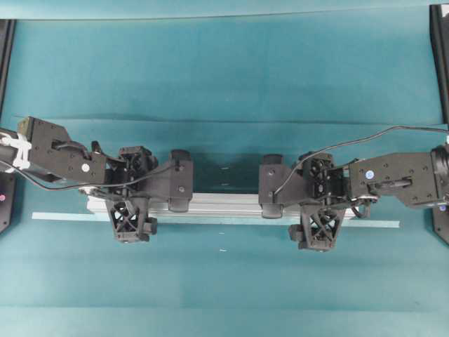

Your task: Lift the metal rail with both hands and move it towards you.

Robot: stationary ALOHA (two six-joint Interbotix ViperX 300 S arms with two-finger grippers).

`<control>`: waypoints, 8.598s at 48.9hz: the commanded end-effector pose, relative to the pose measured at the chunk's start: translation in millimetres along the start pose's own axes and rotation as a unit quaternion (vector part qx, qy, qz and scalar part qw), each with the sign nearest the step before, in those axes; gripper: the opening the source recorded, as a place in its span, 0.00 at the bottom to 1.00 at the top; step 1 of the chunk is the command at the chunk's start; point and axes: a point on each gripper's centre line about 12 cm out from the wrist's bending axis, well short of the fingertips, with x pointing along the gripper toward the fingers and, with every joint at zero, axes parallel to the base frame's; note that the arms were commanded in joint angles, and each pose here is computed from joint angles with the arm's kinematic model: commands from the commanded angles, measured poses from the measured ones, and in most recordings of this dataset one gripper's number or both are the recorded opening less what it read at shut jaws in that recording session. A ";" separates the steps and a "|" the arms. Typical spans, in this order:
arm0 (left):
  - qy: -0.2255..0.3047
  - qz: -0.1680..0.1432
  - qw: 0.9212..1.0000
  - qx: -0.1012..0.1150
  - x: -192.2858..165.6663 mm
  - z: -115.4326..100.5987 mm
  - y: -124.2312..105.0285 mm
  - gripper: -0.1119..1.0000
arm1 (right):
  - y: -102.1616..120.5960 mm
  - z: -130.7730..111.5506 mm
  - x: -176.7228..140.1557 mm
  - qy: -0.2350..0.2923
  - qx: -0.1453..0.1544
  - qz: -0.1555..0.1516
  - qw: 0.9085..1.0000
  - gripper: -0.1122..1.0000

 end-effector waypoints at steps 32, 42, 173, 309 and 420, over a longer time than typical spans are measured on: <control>-0.020 -0.004 1.000 0.019 -2.5 5.5 -8.3 0.40 | -2.0 -0.5 1.6 0.008 0.004 -0.001 1.000 0.46; -0.022 -0.004 1.000 0.020 -2.5 5.9 -8.3 0.36 | -2.7 0.0 1.8 0.004 0.008 -0.001 1.000 0.45; -0.097 -0.003 0.995 -0.034 -336.6 108.7 -4.4 0.36 | 6.6 110.2 -320.8 0.016 0.107 0.018 0.994 0.45; 0.030 0.002 0.999 -0.032 -26.5 9.6 -3.8 0.36 | -9.4 22.4 -24.0 0.066 0.073 -0.019 0.995 0.45; -0.034 -0.004 0.999 -0.028 -7.0 17.5 -5.4 0.63 | -6.2 4.3 5.1 0.057 0.086 -0.009 0.995 0.47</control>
